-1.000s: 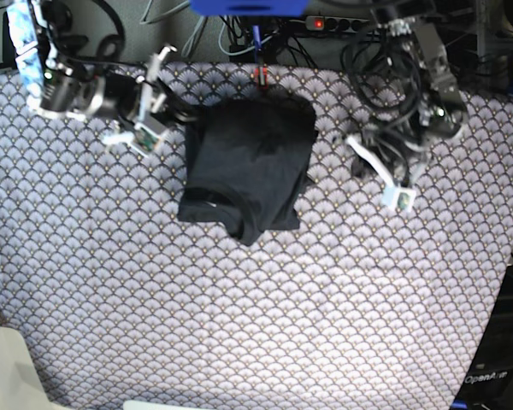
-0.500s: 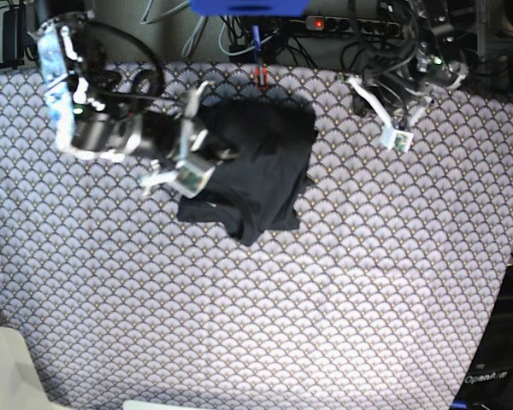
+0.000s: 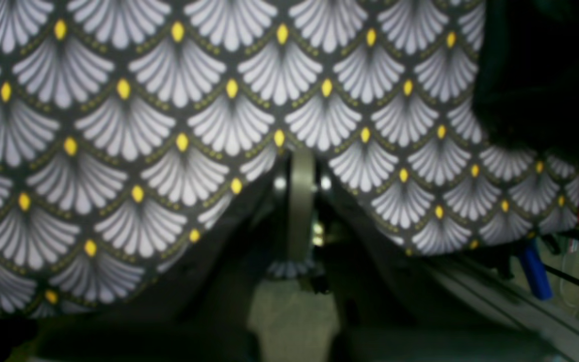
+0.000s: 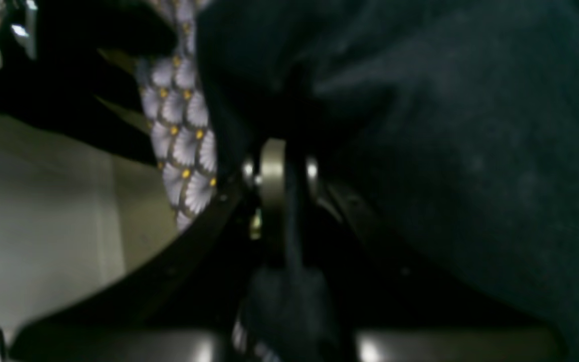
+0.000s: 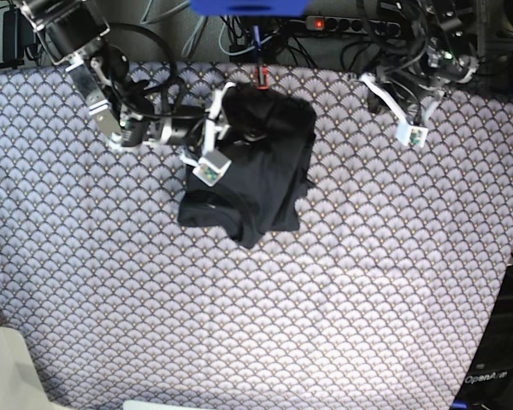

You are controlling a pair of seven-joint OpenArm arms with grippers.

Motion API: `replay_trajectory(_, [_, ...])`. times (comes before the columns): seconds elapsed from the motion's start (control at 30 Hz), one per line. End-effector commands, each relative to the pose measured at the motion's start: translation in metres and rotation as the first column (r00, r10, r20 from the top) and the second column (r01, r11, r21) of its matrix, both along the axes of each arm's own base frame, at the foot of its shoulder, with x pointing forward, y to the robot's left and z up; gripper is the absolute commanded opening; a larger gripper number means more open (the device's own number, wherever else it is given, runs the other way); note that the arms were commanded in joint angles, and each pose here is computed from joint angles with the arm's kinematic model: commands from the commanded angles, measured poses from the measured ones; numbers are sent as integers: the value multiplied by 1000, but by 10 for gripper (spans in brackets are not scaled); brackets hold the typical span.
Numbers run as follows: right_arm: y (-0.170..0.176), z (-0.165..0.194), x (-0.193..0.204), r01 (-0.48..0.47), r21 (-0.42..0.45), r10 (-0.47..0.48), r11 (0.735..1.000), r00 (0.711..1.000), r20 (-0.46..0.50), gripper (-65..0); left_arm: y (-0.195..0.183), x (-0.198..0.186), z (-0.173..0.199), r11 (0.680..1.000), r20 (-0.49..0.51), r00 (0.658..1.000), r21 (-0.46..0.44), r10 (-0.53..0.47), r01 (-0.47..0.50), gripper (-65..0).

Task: Fold the T-shirt properly
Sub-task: 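Tuck and flatten the shirt's loose edges with the right gripper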

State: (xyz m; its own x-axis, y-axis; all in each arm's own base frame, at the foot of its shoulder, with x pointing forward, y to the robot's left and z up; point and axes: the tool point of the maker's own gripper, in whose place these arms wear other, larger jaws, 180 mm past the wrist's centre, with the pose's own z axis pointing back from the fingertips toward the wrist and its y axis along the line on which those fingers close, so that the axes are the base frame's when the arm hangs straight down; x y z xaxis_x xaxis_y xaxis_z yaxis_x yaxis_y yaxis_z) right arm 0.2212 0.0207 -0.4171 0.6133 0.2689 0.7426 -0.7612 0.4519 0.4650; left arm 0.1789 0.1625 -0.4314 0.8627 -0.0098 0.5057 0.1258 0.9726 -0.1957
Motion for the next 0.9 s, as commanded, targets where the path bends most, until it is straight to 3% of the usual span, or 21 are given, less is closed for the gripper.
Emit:
replay_trajectory(0.0, [-16, -21, -5, -25, -117, 23, 993, 1000, -17, -614, 0, 6, 5, 1000, 26, 1000, -3, -1, 1, -650])
replay_trajectory(0.27, [-27, -34, -13, -22, -129, 17, 991, 999, -43, -614, -2, 13, 9, 1000, 41, 999, -2, -7, 8, -650])
replay_trajectory(0.4, [-15, 1, -18, -95, -121, 102, 988, 994, 49, -614, -2, 15, 9, 1000, 45, 999, -3, -8, 8, -650])
replay_trajectory(0.57, [11, 61, -22, -204, -139, 230, 969, 951, 207, -614, -2, 17, 12, 1000, 51, 999, 0, -9, 9, -650])
replay_trajectory(0.7, [33, 86, -17, -237, -141, 268, 961, 924, 272, -614, 1, 15, 11, 1000, 46, 999, 5, -6, 6, -650])
replay_trajectory(0.87, [48, 98, -3, -244, -149, 279, 958, 911, 304, -614, 1, 12, 10, 1000, 42, 999, 6, -5, 5, -650])
